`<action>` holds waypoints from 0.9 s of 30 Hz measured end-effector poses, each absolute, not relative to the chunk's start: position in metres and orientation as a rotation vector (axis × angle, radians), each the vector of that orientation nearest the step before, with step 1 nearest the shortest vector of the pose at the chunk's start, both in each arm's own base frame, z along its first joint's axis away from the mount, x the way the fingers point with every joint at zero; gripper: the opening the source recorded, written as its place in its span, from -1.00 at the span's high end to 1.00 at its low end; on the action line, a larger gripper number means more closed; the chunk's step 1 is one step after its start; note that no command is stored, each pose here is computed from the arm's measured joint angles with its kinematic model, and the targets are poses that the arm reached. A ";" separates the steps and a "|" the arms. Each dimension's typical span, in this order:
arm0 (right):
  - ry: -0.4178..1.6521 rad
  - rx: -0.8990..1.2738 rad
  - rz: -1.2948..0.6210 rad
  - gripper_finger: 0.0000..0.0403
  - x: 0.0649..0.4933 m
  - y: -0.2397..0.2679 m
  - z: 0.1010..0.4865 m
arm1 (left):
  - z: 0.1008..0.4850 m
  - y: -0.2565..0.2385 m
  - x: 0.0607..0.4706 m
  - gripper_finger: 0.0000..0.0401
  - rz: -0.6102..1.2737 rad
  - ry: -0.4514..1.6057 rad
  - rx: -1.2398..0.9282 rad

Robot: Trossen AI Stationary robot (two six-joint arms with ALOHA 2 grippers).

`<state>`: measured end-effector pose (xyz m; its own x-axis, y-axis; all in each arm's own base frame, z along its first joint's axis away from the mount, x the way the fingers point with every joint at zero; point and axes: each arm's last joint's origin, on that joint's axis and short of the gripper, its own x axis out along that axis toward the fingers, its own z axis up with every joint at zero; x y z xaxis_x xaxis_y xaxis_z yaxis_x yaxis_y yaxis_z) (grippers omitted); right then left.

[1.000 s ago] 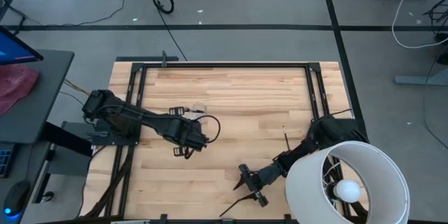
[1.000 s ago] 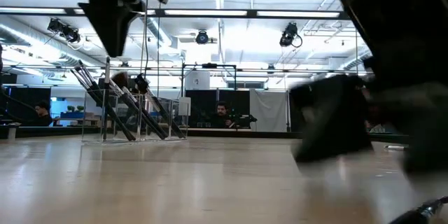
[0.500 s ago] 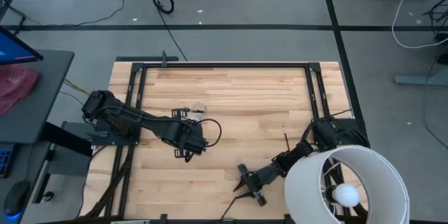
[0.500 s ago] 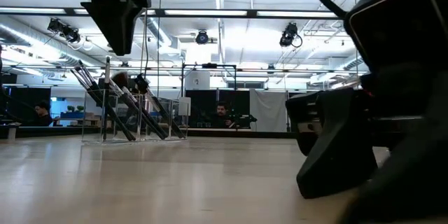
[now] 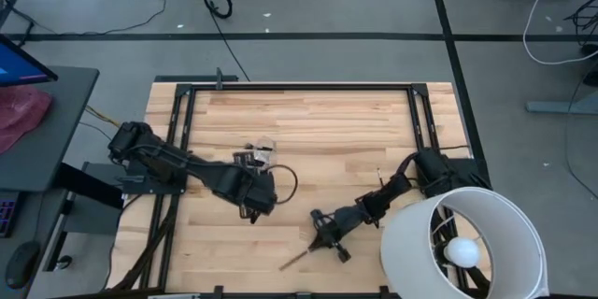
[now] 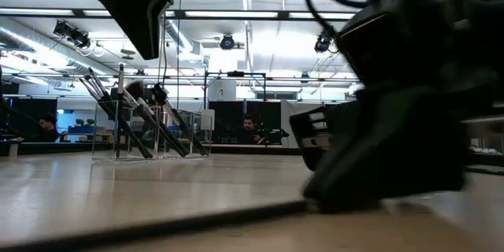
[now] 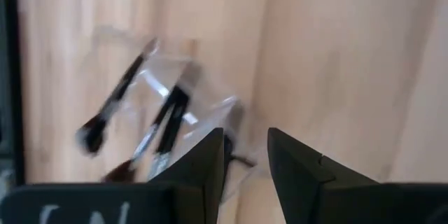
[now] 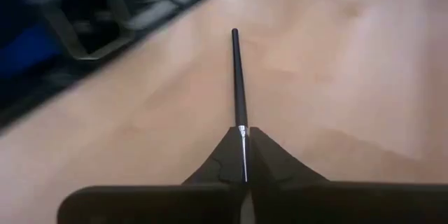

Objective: Put items in baskets/containers
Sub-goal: Put the eyeshadow brush into the middle section of the transparent organizer

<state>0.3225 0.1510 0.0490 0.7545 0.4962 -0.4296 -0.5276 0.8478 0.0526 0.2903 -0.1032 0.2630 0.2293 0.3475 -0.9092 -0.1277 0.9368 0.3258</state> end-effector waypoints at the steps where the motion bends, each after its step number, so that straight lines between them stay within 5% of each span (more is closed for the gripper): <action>1: 0.447 -0.075 0.535 0.96 0.325 0.147 0.051 | 0.260 -0.108 0.290 0.43 0.318 1.282 0.202; 5: 0.448 -0.074 0.473 0.96 0.330 0.133 0.053 | 0.236 -0.130 0.291 0.47 0.307 1.113 0.198; 15: 0.417 -0.116 0.364 0.96 0.340 0.109 0.055 | 0.169 -0.144 0.294 0.50 0.200 0.711 -0.199; 27: 0.396 -0.133 0.315 0.96 0.344 0.095 0.056 | 0.134 -0.138 0.297 0.27 0.050 0.626 -0.209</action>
